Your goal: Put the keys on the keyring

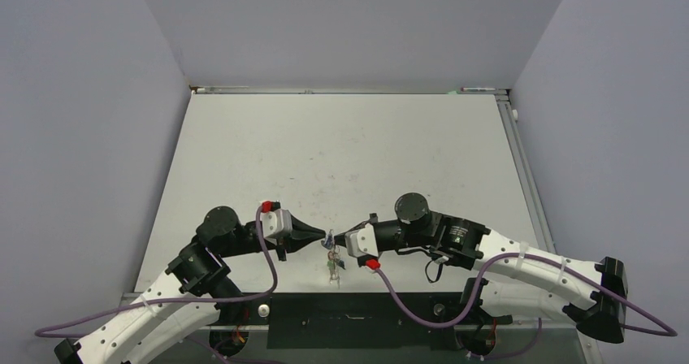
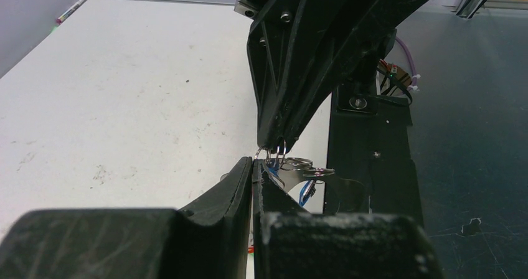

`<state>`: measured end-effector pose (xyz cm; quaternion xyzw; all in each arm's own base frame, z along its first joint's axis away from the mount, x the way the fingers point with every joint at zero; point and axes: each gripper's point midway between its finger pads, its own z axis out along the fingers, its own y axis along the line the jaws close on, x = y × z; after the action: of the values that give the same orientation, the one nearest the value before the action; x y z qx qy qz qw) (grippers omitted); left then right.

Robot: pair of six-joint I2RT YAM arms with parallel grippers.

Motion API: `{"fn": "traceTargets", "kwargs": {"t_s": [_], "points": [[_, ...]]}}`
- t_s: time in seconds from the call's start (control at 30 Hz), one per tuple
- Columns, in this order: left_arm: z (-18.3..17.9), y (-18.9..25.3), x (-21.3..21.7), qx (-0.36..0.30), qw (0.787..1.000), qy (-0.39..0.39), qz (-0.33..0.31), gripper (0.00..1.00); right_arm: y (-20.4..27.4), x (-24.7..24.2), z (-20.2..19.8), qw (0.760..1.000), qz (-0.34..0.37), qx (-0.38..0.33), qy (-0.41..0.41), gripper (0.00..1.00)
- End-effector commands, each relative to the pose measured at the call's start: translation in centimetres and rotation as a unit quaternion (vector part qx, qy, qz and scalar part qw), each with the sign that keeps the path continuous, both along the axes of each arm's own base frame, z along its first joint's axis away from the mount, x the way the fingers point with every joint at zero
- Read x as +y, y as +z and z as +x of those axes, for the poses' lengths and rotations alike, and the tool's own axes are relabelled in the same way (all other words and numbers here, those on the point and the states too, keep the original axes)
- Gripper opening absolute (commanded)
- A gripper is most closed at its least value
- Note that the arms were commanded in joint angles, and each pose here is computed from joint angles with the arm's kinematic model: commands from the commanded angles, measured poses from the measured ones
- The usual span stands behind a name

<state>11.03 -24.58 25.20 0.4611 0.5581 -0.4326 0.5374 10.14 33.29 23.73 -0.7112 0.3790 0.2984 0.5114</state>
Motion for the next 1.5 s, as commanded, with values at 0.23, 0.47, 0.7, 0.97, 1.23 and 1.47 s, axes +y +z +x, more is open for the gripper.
{"fn": "traceTargets", "kwargs": {"t_s": [0.23, 0.47, 0.7, 0.97, 1.23, 1.47], "points": [[-1.6, 1.2, -0.5, -0.008, 0.999, -0.044, -0.025, 0.0, 2.4, 1.0, 0.2, 0.998, 0.054, -0.002, 0.015, 0.05], [-1.9, 1.2, -0.5, -0.008, 0.998, -0.049, -0.026, 0.0, 2.4, 1.0, 0.3, 0.998, 0.055, 0.0, 0.015, 0.05], [-1.9, 1.3, -0.5, -0.012, 0.998, -0.049, -0.028, 0.0, 2.3, 1.0, 0.3, 0.999, 0.053, 0.002, 0.014, 0.05], [-1.8, 1.9, -0.6, -0.023, 0.998, -0.05, -0.039, 0.0, 2.2, 1.2, -0.1, 0.998, 0.046, 0.01, 0.028, 0.05], [-1.9, 1.9, -0.6, -0.023, 0.998, -0.051, -0.038, 0.0, 2.1, 1.1, -0.3, 0.998, 0.042, 0.008, 0.035, 0.05], [0.6, 1.3, 0.1, -0.012, 0.999, 0.025, -0.021, 0.0, 2.2, 0.9, 0.5, 0.999, 0.044, -0.004, 0.012, 0.05]]}}
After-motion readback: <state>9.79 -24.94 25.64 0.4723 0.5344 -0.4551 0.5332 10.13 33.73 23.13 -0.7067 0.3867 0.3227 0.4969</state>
